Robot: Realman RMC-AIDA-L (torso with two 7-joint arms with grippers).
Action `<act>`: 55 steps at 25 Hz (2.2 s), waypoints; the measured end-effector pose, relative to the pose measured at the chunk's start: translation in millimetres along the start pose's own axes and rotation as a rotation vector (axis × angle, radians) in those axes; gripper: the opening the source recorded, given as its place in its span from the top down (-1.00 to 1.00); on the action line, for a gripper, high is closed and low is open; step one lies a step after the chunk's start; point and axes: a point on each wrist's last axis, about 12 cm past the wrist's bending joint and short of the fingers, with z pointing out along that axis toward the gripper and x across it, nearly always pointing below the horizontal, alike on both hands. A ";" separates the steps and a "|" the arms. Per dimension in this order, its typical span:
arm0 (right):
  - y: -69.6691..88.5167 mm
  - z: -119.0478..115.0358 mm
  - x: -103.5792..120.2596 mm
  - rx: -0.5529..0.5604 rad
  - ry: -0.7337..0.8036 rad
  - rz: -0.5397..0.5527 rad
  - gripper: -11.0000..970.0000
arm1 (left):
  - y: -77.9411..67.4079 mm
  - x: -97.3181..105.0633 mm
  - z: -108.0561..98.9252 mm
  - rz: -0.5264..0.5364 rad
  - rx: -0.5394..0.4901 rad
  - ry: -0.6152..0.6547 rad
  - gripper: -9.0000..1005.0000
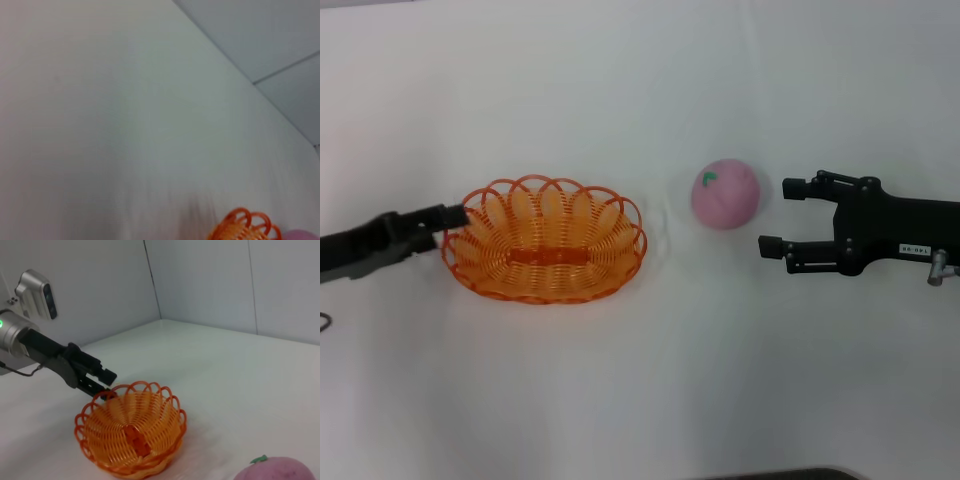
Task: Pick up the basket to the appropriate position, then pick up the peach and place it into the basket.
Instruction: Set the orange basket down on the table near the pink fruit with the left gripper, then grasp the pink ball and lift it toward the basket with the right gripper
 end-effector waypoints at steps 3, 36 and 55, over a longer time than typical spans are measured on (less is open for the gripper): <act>-0.4 0.0 -0.9 0.000 -0.004 0.001 -0.95 | 3.5 -5.9 -11.2 0.059 0.003 -0.040 -0.19; -4.0 5.3 -12.5 -0.029 -0.018 0.014 -0.96 | 22.4 82.1 -24.1 0.966 0.303 -0.016 -0.56; -39.1 -12.8 -100.8 -0.146 0.146 0.565 -0.96 | 24.3 86.5 -30.5 0.957 0.308 -0.055 -0.56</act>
